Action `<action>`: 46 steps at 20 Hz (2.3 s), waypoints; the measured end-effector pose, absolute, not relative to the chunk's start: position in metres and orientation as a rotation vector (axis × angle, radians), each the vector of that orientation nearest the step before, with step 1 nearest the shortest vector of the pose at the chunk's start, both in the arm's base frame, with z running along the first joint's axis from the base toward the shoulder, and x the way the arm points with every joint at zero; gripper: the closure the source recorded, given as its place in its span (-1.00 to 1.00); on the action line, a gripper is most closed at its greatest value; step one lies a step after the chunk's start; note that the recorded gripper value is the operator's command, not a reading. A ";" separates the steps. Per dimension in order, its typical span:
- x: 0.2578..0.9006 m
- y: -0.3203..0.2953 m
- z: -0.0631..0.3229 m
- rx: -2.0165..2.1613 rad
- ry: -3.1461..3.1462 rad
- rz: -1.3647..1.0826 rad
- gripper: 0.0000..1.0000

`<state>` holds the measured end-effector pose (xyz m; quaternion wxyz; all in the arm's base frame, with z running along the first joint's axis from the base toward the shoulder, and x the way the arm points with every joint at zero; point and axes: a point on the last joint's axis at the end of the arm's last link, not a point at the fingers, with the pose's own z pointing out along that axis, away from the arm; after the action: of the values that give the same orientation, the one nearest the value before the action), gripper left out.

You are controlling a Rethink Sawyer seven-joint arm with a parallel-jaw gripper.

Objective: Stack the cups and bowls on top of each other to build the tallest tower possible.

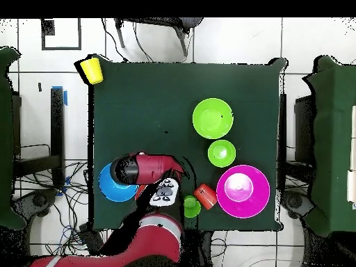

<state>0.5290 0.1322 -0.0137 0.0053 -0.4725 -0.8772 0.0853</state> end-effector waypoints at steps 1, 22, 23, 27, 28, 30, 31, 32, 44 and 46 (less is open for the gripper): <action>0.527 0.134 -0.012 -1.471 -2.741 0.277 -1.00; 0.511 0.160 0.027 -1.373 -2.625 0.381 -1.00; 0.510 0.159 0.025 -1.371 -2.622 0.385 -1.00; 0.506 0.159 0.018 -1.364 -2.611 0.396 -1.00; 0.505 0.159 0.016 -1.362 -2.608 0.400 -1.00; 0.502 0.158 0.013 -1.358 -2.602 0.406 -1.00; 0.501 0.158 0.010 -1.356 -2.598 0.410 -1.00; 0.499 0.158 0.009 -1.354 -2.594 0.413 -1.00; 0.487 0.155 -0.009 -1.336 -2.567 0.443 -1.00; 0.489 0.155 -0.010 -1.340 -2.578 0.435 -1.00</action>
<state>0.4890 0.1552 -0.0096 0.1016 -0.4537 -0.8730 0.1474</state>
